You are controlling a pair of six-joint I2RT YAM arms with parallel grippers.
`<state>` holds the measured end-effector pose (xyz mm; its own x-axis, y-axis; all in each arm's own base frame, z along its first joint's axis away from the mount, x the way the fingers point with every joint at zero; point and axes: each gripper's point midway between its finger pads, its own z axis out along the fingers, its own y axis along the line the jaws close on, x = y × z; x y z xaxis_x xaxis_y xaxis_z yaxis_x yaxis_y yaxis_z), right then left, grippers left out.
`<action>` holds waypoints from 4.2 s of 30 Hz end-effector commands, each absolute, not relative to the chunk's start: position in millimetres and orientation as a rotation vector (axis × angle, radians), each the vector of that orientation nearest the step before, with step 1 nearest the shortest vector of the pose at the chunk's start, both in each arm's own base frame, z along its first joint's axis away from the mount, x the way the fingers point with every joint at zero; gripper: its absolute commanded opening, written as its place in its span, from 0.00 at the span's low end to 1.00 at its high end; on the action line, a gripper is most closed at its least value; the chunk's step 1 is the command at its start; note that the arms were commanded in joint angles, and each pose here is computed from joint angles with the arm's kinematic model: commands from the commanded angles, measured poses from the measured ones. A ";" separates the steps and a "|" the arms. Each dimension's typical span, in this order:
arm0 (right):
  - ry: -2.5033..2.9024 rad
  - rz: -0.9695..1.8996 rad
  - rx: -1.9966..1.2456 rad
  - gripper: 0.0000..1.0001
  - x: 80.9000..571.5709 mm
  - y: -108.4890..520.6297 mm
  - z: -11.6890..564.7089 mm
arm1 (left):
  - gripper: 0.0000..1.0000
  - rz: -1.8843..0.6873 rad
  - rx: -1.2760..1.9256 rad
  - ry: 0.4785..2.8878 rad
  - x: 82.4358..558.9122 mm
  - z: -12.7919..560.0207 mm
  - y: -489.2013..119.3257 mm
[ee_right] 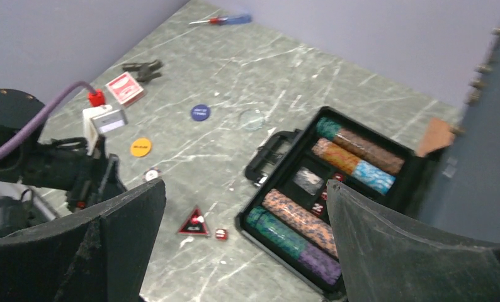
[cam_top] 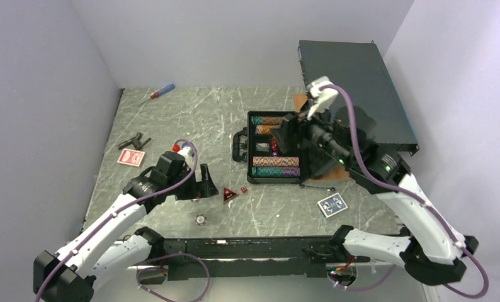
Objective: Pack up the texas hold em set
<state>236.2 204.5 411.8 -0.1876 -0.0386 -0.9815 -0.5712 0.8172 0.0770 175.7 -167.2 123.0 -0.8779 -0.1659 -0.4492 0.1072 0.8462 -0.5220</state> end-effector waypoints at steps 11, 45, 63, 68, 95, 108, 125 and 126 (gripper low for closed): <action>2.123 0.457 -0.591 0.94 222.0 350.1 261.4 | 0.99 -0.519 -0.353 1.756 178.6 268.6 -60.4; 2.512 -0.040 -0.641 0.38 226.2 329.5 41.2 | 0.99 -0.162 0.022 1.541 246.6 379.7 -71.2; 2.497 -0.024 -0.628 0.31 238.2 333.8 36.4 | 0.99 -0.161 -0.016 1.542 245.5 375.6 -66.6; 2.502 -0.012 -0.631 0.30 238.7 336.6 31.8 | 0.99 -0.167 -0.012 1.543 245.7 375.5 -68.1; 2.415 -0.106 -0.083 0.00 371.1 245.9 143.3 | 0.99 0.128 -0.094 1.619 285.6 326.5 -44.1; 2.496 -0.325 -0.058 0.00 404.0 220.1 83.5 | 0.99 0.055 -0.161 1.646 304.2 319.3 -31.5; 2.431 -0.474 -0.065 0.02 413.7 197.0 93.7 | 0.99 0.033 -0.140 1.656 307.0 316.7 -37.4; 2.430 -0.520 -0.077 0.09 414.0 190.8 93.6 | 0.99 0.031 -0.139 1.657 307.0 316.1 -37.8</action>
<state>398.4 207.8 63.3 -0.8304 -0.1387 -0.5396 0.0374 0.9524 -0.3025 304.0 -33.7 296.8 -0.1432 -0.0334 -0.9891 -0.1271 0.9918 -0.0150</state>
